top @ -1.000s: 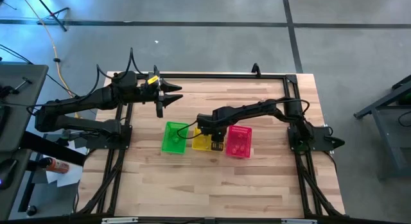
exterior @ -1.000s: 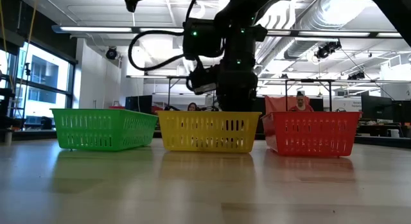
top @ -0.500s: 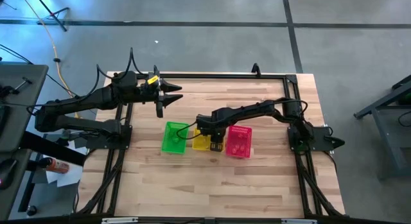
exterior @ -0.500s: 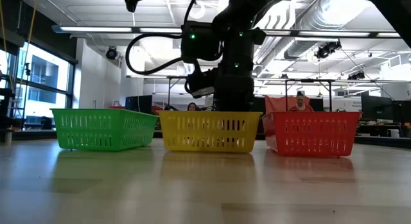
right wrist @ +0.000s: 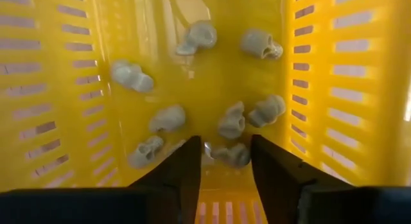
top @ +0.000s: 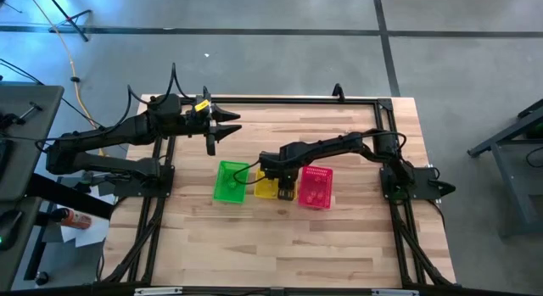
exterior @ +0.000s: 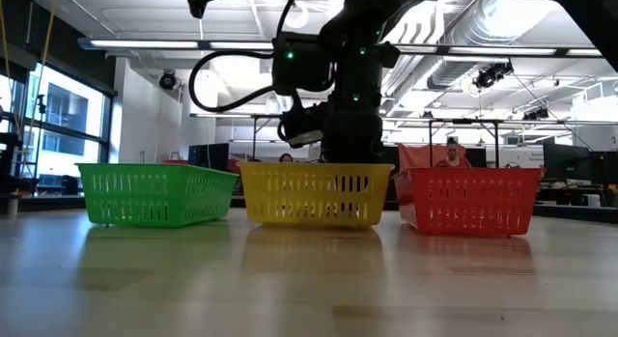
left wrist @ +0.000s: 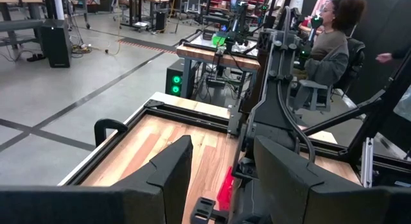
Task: Sort Halloween decoration
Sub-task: Put the white skull toy into the yellow basket
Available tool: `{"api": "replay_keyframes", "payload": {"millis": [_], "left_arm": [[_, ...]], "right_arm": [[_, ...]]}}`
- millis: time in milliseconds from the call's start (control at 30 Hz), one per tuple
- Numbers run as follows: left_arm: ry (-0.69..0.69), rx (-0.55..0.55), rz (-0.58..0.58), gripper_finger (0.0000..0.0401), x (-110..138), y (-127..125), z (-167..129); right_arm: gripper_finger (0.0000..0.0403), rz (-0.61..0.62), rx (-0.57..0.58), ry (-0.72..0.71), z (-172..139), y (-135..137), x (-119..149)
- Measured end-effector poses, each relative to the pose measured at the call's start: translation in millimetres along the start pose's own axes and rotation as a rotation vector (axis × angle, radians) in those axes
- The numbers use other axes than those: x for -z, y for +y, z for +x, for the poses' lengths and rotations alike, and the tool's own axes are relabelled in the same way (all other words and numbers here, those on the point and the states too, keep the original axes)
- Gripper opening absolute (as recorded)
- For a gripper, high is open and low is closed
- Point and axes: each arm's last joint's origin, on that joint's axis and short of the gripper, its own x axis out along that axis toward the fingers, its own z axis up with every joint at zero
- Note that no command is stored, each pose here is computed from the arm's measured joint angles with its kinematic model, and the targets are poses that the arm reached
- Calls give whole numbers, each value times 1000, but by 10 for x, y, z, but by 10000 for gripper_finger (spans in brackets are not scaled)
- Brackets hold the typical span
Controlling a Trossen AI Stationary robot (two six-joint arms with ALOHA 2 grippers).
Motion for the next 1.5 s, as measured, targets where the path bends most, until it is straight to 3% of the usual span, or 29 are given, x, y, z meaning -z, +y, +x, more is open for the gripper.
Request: {"api": "replay_keyframes", "payload": {"millis": [367,1267,1500], "left_arm": [[0,0,0,156,0,0,0],[0,0,0,156,0,1,0],[-30,4,3,156,-41,-10,-71]], "right_arm": [[197,1,-20,2,0,7,1],[199,-36,-47,-26,-110,53,8],[199,-73,-42,-114,-293,62,-31]]}}
